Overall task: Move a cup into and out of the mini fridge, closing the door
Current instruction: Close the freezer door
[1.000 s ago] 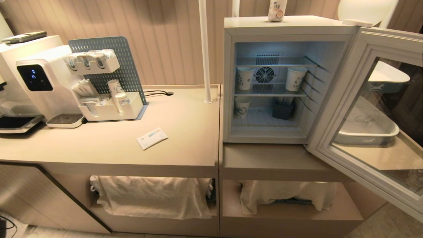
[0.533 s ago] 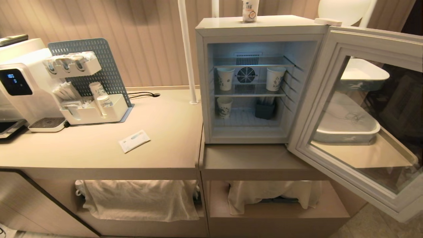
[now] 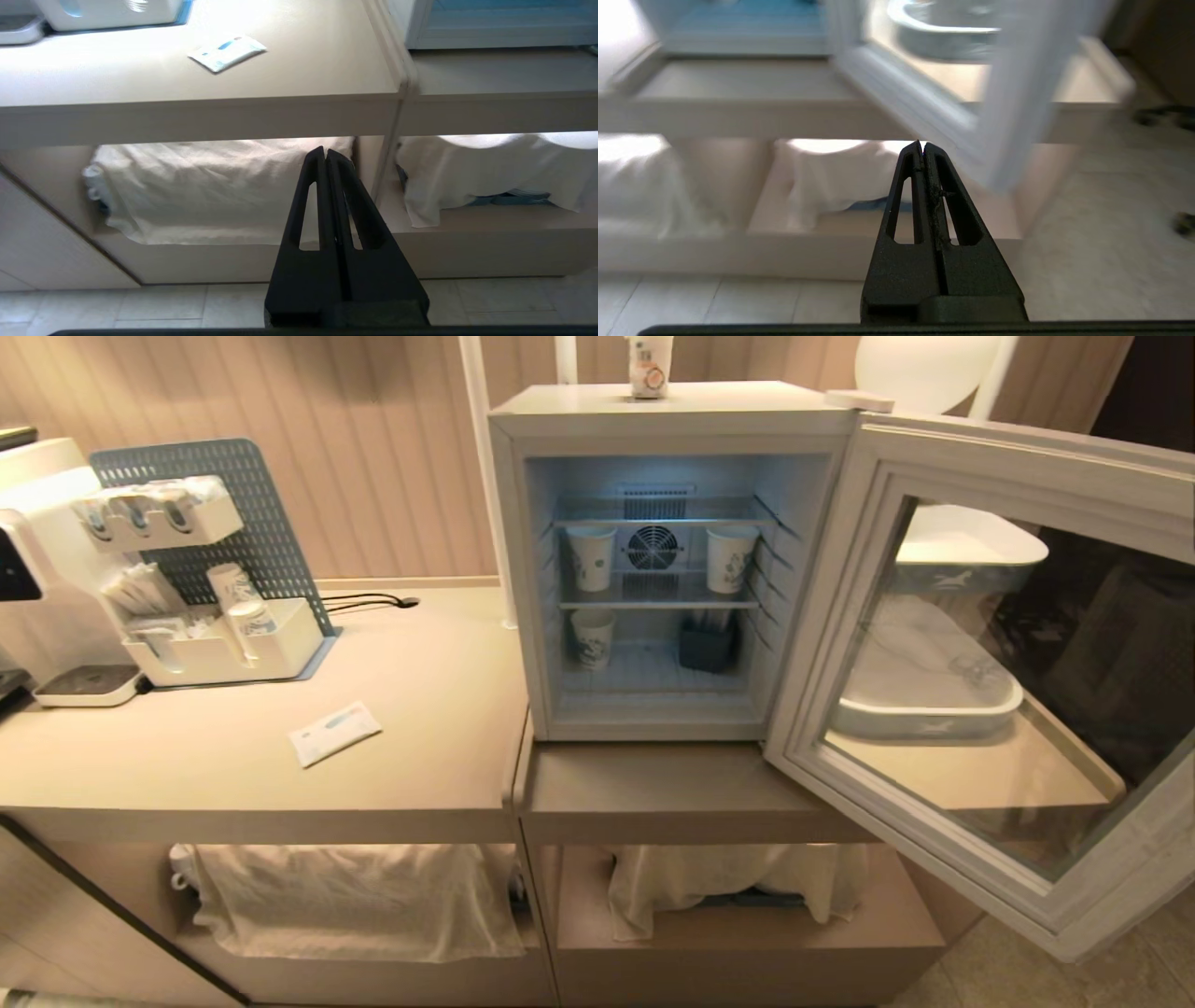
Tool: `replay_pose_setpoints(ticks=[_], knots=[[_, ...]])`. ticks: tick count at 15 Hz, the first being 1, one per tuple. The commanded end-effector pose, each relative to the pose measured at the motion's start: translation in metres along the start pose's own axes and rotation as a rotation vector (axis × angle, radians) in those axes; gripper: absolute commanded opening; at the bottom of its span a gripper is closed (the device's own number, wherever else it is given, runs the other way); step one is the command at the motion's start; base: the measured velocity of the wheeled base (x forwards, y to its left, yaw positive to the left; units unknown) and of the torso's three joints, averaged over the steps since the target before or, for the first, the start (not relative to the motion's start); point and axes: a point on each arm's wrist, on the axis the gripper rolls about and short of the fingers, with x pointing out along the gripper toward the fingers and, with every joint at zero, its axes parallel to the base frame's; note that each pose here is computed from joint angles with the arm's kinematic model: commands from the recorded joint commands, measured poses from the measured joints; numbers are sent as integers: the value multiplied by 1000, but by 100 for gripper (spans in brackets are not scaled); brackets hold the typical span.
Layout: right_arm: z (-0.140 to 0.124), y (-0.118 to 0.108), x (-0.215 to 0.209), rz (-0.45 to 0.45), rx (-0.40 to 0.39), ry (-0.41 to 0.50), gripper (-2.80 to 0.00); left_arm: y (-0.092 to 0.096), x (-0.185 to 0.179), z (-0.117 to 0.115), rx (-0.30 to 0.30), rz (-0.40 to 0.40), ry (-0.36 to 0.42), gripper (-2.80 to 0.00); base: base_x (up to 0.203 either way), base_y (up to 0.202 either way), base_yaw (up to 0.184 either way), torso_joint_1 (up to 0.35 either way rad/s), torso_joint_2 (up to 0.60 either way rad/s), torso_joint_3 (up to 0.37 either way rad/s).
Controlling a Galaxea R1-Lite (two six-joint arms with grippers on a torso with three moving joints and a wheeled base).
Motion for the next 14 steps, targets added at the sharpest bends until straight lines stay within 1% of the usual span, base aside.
replay_pose_setpoints(ticks=[1,10,14], knots=[[0,0,0,-1,-2,-1,-280,0,0,0,0,1,0,-280,0,-107,-34,16,18,-1],[1,0,0,0,-1,-9,-280,0,0,0,0,1,0,-280,0,-78,-25,3,3,2],[1,0,0,0,1,-9,-280,0,0,0,-6,0,-6,-280,0,-33,-44,2,-1,2]])
